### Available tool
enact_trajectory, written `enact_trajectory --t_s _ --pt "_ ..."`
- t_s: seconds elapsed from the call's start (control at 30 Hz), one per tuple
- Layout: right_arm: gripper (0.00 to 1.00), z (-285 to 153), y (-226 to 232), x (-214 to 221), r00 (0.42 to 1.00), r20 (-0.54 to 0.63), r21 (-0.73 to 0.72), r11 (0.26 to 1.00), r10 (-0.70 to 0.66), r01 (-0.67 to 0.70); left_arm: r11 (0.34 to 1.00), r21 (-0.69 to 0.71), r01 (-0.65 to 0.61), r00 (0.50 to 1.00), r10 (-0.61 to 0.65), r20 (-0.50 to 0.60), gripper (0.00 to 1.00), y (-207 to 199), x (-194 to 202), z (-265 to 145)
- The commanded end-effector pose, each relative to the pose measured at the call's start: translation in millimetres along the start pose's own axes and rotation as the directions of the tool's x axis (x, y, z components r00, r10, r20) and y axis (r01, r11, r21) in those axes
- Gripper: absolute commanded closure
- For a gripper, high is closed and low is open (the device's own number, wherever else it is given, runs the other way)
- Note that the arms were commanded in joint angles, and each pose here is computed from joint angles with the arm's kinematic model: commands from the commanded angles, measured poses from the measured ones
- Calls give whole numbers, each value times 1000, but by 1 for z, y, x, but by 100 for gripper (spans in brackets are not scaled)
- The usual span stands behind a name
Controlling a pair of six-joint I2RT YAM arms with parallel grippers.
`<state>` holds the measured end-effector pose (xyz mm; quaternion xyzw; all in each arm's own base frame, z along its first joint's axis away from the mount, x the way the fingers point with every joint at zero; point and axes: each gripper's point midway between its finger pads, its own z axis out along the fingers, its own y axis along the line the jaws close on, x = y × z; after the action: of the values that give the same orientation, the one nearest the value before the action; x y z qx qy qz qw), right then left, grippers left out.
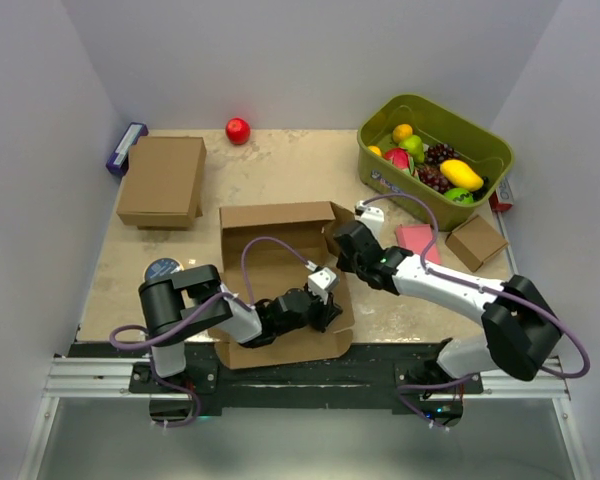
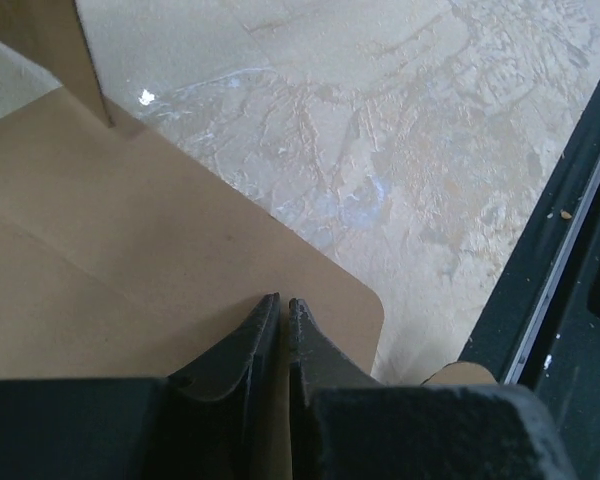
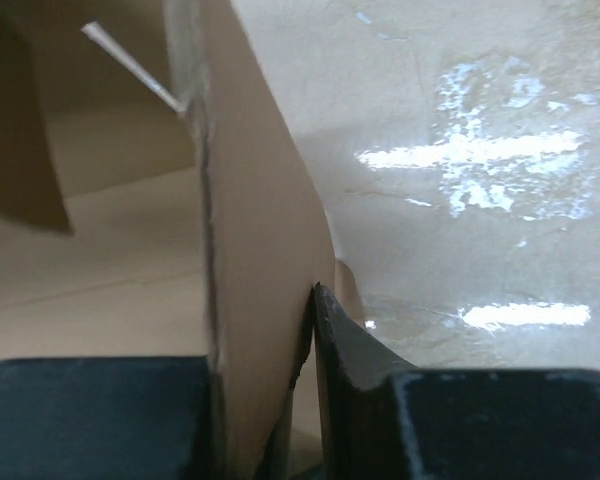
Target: Fold the paper box
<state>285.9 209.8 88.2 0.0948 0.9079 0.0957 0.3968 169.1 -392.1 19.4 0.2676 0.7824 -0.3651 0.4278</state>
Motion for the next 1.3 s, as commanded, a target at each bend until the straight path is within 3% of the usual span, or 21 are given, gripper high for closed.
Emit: enact_trajectory --t_s 0.0,0.13,0.33,0.53,0.67,0.73,0.77,0.83,0.87,0.93,0.97,1.0,1.1,1.27 --pt "79 -1 31 -7 998 21 -109 993 57 -55 1000 -2 14 998 -14 -62 87 0 19 -4" --pt "63 -8 40 -9 998 22 -164 985 57 -53 1000 -17 18 998 -19 -54 87 3 18 -9" --pt "27 -41 33 -30 995 72 -199 979 65 -50 1000 -17 -14 1000 14 -22 83 -2 -7 -17" --pt "11 -89 9 -85 970 215 -212 975 118 -72 998 -4 -56 997 56 47 56 -17 -59 -44" --pt "10 -91 -16 -111 955 265 -167 982 135 -92 997 -9 -83 996 83 40 41 -22 -80 -69" --pt "10 -85 -29 -121 947 284 -145 983 151 -113 996 1 -88 992 88 92 37 -31 -111 -86" --pt "11 -78 -30 -120 950 274 -142 983 149 -113 995 -32 -98 994 100 53 34 -24 -109 -93" --pt "11 -68 -37 -122 947 280 -129 983 159 -127 994 -45 -100 988 104 114 31 -27 -149 -113" --pt "12 -59 -39 -118 952 270 -107 987 147 -122 992 -76 -106 991 111 71 29 -18 -149 -121" --pt "14 -50 -39 -116 955 265 -94 989 133 -111 987 -120 -105 985 120 124 27 -5 -191 -141" --pt "14 -45 -39 -112 959 255 -91 990 126 -106 983 -138 -120 988 132 84 25 3 -192 -148" --pt "16 -38 -40 -107 964 238 -78 992 115 -99 973 -176 -151 978 173 120 25 10 -222 -159" --pt "18 -29 -35 -96 972 218 -108 992 93 -70 913 -310 -264 953 297 63 19 35 -245 -172" --pt "20 -9 -27 -80 975 203 -161 985 89 -57 789 -488 -374 918 390 -73 17 89 -253 -164"
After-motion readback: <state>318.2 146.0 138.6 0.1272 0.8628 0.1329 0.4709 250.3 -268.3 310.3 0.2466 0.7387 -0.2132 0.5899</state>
